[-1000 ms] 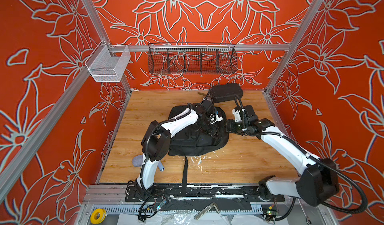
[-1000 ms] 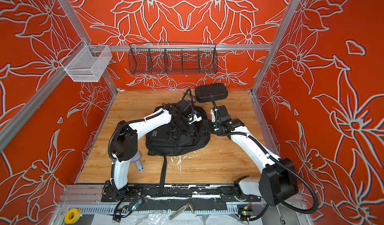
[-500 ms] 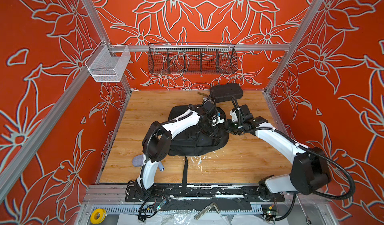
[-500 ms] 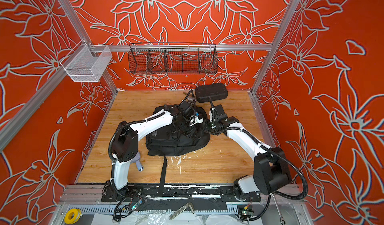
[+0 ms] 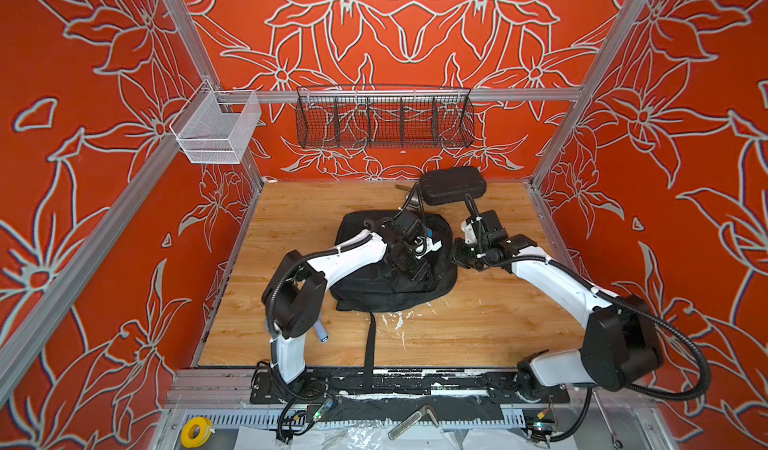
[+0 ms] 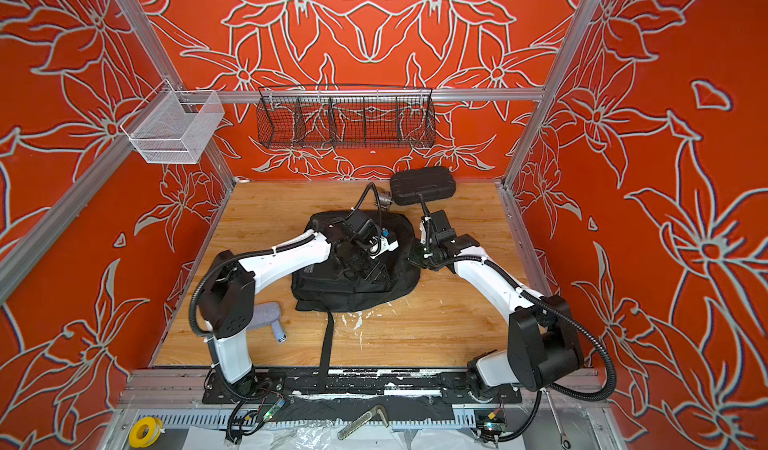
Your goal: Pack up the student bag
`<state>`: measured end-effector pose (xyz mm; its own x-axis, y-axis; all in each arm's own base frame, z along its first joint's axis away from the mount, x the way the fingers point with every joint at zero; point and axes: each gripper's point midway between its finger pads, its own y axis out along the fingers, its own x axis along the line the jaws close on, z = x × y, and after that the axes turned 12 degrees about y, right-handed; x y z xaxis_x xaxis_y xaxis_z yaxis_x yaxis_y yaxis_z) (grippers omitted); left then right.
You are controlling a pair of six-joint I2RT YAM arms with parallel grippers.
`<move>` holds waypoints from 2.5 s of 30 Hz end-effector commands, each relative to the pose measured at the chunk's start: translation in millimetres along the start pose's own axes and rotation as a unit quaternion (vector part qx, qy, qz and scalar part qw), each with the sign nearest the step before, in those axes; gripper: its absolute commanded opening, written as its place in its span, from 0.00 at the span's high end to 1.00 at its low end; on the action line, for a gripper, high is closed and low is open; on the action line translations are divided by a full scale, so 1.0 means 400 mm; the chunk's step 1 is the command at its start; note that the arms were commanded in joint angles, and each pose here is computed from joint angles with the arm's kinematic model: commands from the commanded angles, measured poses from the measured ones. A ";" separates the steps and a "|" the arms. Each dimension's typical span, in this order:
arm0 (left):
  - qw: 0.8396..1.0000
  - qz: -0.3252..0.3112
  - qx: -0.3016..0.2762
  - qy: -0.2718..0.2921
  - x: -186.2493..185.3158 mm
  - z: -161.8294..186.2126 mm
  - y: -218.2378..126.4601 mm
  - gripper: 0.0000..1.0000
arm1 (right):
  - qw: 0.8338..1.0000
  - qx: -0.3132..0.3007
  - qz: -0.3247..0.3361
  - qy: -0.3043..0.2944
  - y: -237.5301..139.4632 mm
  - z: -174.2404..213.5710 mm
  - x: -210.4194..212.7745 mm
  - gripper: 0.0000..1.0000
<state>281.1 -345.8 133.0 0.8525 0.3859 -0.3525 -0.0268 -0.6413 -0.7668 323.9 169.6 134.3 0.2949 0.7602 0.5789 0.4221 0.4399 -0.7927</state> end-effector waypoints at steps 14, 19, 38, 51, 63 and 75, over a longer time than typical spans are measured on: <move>0.983 -0.034 -0.114 0.143 -0.005 -0.038 0.032 0.63 | 1.000 -0.007 -0.017 -0.005 -0.029 -0.007 0.024 1.00; 0.982 -0.029 -0.113 0.152 -0.007 -0.027 0.051 0.62 | 1.000 -0.009 -0.017 -0.004 -0.035 -0.009 0.026 1.00; 0.985 -0.013 -0.078 0.150 -0.016 -0.006 0.144 0.75 | 0.999 -0.014 -0.031 0.019 -0.046 -0.017 0.046 1.00; 0.988 -0.037 -0.021 0.152 -0.038 0.063 0.063 1.00 | 0.996 -0.083 -0.006 0.044 -0.055 -0.065 -0.006 1.00; 0.983 -0.064 0.118 0.125 -0.054 0.231 0.008 1.00 | 0.976 -0.170 -0.068 0.121 -0.092 -0.188 -0.005 1.00; 0.972 -0.118 0.188 0.073 -0.006 0.309 -0.008 1.00 | 0.979 -0.170 -0.050 0.096 -0.126 -0.241 -0.046 1.00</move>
<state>235.9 -292.0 89.7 0.9364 0.3477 -0.0471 0.1002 -0.3934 -0.9139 357.8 100.9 153.5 0.4409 0.5834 0.6820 0.6282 0.3421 -0.6988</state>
